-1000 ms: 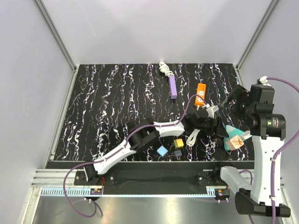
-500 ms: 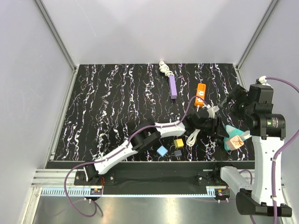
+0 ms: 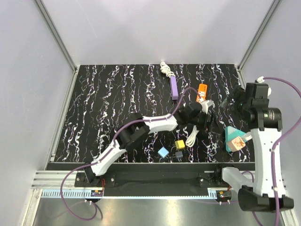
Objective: Pull the plug off the socket
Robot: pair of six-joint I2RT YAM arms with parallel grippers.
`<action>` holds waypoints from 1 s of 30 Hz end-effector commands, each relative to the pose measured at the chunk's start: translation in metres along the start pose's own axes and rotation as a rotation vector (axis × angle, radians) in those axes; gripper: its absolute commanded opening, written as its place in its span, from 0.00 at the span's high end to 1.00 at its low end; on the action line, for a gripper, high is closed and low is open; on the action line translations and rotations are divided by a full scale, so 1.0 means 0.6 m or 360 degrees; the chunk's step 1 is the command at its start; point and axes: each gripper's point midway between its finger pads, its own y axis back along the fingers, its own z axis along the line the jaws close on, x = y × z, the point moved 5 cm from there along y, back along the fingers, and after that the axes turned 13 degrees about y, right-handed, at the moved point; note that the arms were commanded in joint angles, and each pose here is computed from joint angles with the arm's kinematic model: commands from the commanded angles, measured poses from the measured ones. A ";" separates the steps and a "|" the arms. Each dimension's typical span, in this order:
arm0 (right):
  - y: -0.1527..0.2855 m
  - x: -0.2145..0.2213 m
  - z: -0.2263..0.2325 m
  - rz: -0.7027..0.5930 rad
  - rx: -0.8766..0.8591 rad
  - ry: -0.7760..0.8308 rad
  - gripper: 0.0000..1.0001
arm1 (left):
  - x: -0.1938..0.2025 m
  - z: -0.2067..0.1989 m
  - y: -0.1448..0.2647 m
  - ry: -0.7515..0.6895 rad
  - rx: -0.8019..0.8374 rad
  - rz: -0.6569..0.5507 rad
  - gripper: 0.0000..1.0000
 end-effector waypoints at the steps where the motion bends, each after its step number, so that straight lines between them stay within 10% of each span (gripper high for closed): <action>1: -0.038 -0.005 -0.013 0.0028 0.0176 -0.0005 0.00 | -0.022 -0.118 0.077 -0.0246 0.0176 -0.0017 0.17; 19: -0.124 0.017 -0.237 0.0196 0.0974 -0.0652 0.03 | 0.037 -0.199 0.286 -0.0459 0.0294 -0.0020 0.19; 23: -0.113 0.036 -0.265 0.0127 0.1198 -0.0774 0.47 | 0.050 -0.203 0.305 -0.0470 0.0297 -0.0023 0.19; 30: -0.109 0.098 -0.309 0.0120 0.1398 -0.1003 0.85 | 0.066 -0.200 0.326 -0.0465 0.0284 -0.0026 0.19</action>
